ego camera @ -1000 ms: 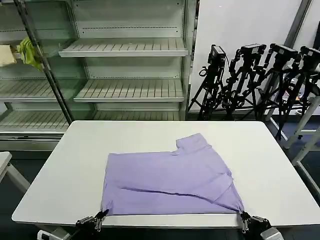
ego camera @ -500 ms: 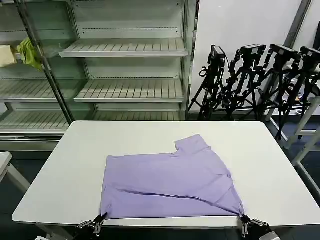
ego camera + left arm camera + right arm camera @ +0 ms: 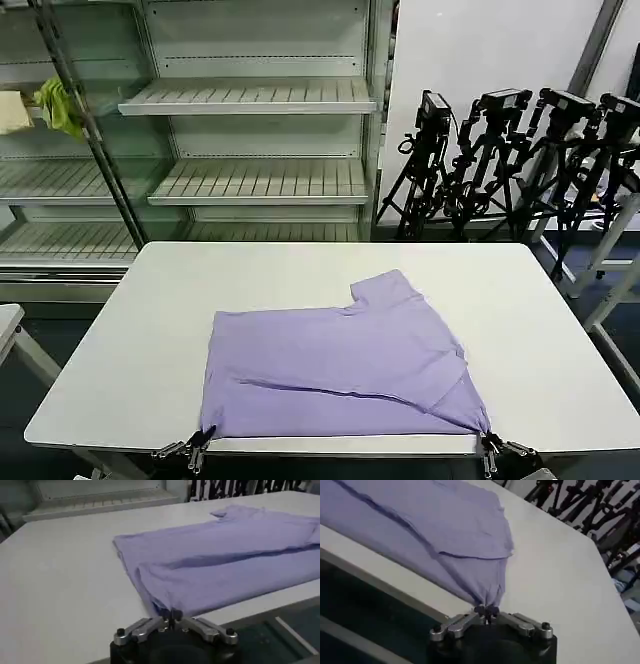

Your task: Fold and organize the clothes.

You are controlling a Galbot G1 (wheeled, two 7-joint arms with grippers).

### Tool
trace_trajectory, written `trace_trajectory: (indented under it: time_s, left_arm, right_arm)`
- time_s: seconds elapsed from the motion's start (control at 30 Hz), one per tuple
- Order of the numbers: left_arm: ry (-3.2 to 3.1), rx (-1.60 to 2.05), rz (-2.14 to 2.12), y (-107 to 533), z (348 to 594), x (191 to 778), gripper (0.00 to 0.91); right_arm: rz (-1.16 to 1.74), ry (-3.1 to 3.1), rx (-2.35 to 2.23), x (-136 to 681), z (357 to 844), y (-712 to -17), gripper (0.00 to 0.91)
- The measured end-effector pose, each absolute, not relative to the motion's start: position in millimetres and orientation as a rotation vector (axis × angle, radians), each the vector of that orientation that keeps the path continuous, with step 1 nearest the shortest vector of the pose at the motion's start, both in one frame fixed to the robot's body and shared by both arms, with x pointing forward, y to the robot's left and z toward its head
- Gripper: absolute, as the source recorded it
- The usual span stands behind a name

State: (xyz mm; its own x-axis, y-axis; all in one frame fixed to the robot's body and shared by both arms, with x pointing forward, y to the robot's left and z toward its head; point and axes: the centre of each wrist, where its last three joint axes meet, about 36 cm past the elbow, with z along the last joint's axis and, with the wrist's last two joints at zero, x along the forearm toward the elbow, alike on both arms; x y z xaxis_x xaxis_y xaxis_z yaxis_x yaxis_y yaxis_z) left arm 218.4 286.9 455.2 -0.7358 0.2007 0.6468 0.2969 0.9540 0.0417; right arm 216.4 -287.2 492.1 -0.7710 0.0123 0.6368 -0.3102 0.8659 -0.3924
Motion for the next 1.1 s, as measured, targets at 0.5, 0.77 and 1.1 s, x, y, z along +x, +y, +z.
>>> trace_trajectory:
  time_s: [0.5,0.77,1.1]
  left_arm:
    - [-2.43,-0.328,-0.194,285,470,215,0.907]
    - [-2.455,-0.316,-0.218,287,478,220,0.907]
    - [-2.496,-0.276,-0.268,300,480,234,0.907]
  right_arm:
    - [0.646,-2.404,0.228,215,502,-282,0.907]
    - [0.66,-2.414,0.229,215,505,-282,0.907]
    - [0.677,-2.426,0.239,217,509,-282,0.907]
